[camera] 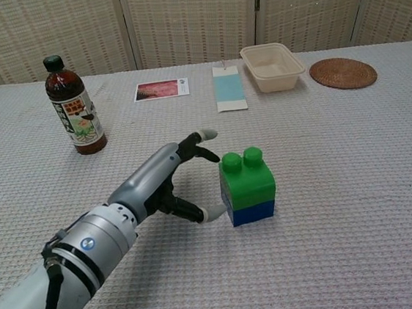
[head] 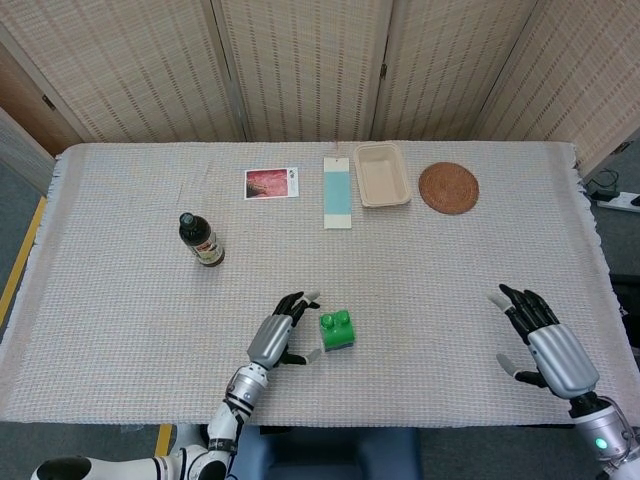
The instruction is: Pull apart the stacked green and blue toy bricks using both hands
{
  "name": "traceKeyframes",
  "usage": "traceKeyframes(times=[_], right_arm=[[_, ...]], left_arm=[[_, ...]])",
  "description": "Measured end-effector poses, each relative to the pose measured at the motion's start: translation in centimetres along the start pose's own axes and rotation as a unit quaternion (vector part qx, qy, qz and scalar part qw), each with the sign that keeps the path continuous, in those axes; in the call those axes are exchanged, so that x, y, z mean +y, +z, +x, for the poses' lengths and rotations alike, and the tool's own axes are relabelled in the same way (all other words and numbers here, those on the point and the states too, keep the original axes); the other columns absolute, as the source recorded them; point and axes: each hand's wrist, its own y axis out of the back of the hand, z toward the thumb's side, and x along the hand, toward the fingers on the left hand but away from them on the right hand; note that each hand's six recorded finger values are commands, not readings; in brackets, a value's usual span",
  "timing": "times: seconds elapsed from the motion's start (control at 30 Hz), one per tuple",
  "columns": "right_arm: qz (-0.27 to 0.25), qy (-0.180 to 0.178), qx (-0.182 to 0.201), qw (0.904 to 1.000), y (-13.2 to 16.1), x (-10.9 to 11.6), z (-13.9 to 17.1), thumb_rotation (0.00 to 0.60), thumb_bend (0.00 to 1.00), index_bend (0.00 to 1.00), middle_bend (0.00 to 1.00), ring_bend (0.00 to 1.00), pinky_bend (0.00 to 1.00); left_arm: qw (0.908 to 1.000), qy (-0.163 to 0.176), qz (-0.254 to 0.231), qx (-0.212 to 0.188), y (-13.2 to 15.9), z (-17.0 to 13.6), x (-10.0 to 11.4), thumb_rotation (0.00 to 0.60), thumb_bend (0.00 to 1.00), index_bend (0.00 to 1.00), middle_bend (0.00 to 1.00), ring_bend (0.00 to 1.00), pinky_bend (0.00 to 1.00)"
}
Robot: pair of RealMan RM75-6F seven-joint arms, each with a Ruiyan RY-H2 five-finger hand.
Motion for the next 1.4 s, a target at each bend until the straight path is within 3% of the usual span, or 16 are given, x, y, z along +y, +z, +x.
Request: traceKeyframes(times=[0.37,0.87,1.2,1.4], right_arm=[[-0.010,-0.006,0.006,0.9999,0.0,0.9,0.8,0.600,0.38,0.00,0.00,0.00,0.00],[-0.011,0.000,0.000,0.9999,-0.3,0.7,0.8,0.600,0.38,0.00,0.00,0.00,0.00],[-0.009,-0.002,-0.002,1.0000,-0.4,0.8,0.7,0.600,0.38,0.00,0.00,0.00,0.00],[-0.008,0.002,-0.003,1.0000,-0.4,0.6,0.7,0.600,0.38,0.00,0.00,0.00,0.00]], left_arm=[[0.9998,-0.013,-0.017,0.004,0.8,0.3,-2.2,0.600,0.28,0.08,0.24,0.00,0.00],[0.9997,0.005,-0.023,0.000,1.0,1.8,-1.8,0.600,0.27,0.09,0.24,0.00,0.00],[0.9994,0.018,-0.028,0.001,0.9,2.1,-1.8,0.600,0.27,0.23,0.42,0.03,0.00],[0.9991,0.025,-0.035,-0.004,1.0,2.0,-1.5,0.600,0.27,0.24,0.43,0.04,0.00]])
